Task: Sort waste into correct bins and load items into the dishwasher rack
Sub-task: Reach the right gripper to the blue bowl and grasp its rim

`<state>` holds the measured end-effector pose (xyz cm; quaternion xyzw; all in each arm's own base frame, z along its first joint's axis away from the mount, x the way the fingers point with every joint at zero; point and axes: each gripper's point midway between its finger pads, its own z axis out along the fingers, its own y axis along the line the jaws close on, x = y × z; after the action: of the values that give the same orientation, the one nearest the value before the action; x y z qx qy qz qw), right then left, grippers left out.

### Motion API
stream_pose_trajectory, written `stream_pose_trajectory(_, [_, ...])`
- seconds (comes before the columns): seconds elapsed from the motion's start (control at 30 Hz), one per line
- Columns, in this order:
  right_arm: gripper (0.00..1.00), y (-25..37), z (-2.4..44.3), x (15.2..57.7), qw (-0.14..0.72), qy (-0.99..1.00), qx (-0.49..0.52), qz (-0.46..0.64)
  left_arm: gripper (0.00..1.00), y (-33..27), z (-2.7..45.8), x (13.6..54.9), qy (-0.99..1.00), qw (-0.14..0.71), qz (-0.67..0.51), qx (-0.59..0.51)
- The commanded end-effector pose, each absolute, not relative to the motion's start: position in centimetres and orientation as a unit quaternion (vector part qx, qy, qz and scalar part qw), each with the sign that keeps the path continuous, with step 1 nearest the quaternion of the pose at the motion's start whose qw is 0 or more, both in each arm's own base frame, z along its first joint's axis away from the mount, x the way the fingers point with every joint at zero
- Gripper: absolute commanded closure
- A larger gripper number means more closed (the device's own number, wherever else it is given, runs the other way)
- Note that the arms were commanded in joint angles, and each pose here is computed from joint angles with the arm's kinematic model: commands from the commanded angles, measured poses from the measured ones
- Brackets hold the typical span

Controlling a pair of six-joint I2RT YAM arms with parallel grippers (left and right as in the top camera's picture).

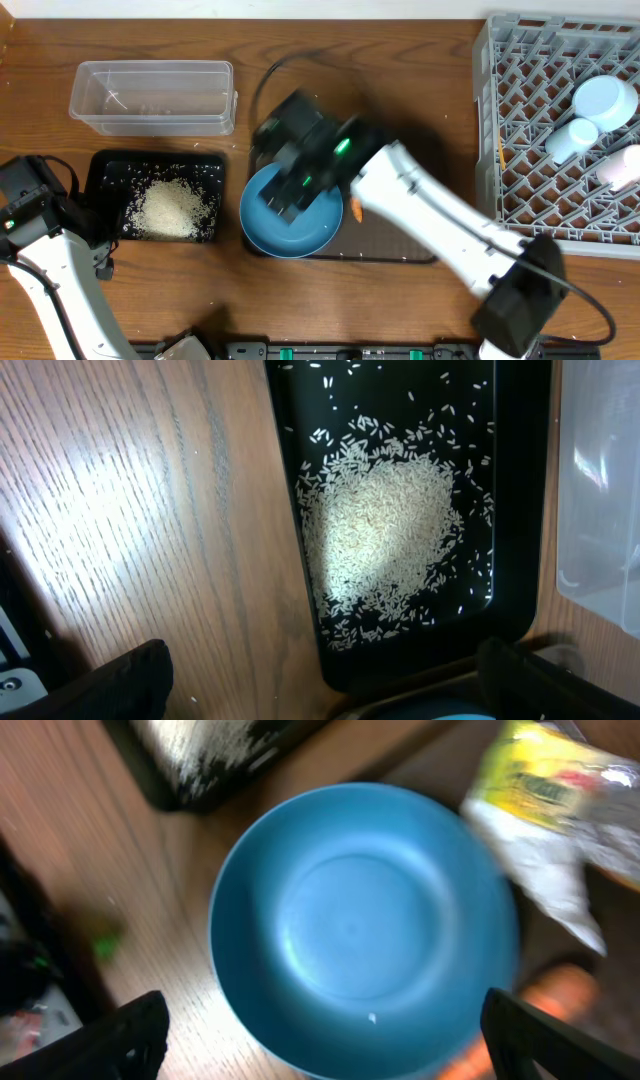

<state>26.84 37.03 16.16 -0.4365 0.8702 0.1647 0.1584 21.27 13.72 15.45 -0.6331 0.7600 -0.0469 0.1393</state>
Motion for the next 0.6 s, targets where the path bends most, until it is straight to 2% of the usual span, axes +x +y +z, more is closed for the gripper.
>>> stream_pose_trajectory(0.0, [0.09,37.6,13.6,25.6,0.17,0.87,-0.449,0.109,0.0,14.1,16.1,21.2,0.754,0.15,-0.044,-0.638])
stream_pose_trajectory(0.07, [0.17,38.5,12.8,24.3,0.169,0.867,-0.455,0.115,0.0,14.1,16.1,21.2,0.754,0.15,-0.044,-0.638])
stream_pose_trajectory(0.43, [0.18,41.4,7.6,20.6,0.148,0.85,-0.491,0.116,0.0,14.1,16.1,21.2,0.754,0.15,-0.044,-0.638])
stream_pose_trajectory(0.57, [0.23,41.5,4.9,20.6,0.128,0.858,-0.486,0.105,0.0,14.0,16.1,21.2,0.754,0.15,-0.044,-0.638])
